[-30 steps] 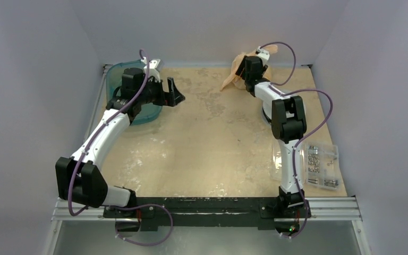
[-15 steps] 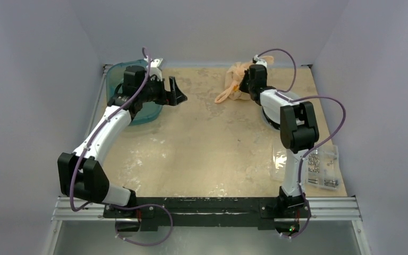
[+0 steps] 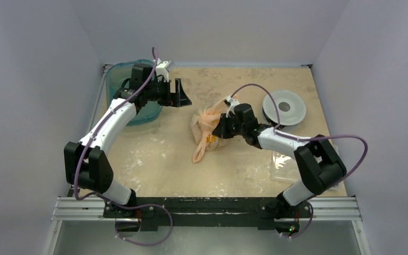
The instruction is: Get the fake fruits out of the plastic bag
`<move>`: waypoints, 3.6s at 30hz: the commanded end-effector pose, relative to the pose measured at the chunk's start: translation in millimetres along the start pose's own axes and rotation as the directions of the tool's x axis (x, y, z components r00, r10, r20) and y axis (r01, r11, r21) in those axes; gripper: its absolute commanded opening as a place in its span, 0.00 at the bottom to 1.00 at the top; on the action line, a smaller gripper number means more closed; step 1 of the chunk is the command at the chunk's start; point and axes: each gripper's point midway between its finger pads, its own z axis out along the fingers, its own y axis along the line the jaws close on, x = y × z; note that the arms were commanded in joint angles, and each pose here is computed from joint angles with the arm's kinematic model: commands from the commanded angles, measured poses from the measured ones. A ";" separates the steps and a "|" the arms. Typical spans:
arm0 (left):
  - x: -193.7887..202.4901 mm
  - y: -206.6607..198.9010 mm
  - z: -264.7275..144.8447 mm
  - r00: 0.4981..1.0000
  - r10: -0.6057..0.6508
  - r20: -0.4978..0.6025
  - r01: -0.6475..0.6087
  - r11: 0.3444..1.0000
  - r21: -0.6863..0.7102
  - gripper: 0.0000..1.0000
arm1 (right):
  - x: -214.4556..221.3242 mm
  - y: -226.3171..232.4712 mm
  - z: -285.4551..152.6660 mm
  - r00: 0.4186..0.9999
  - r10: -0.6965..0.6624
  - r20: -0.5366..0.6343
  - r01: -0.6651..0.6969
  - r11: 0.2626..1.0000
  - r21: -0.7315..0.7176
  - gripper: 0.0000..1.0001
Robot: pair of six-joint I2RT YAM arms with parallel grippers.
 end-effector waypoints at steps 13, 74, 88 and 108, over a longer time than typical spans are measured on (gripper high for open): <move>30.9 -47.5 -42.7 0.989 0.129 -0.068 -0.127 0.991 0.028 0.88 | 79.6 60.1 -74.5 0.991 -0.099 -0.084 0.069 0.949 -0.308 0.04; 161.1 -34.8 42.2 0.831 0.225 -0.509 -0.278 0.960 -0.029 0.00 | 40.8 119.1 -95.4 0.816 -0.565 0.125 0.465 0.768 0.441 0.60; 146.1 -19.4 35.9 0.870 0.191 -0.454 -0.275 0.953 -0.126 0.00 | 38.7 112.7 -76.3 0.802 -0.541 0.252 0.382 0.790 0.479 0.11; 104.0 -9.0 -7.4 0.907 0.303 -0.293 -0.361 0.917 -0.168 0.00 | 45.8 93.2 -123.0 0.945 -0.050 0.324 0.111 0.978 -0.174 0.00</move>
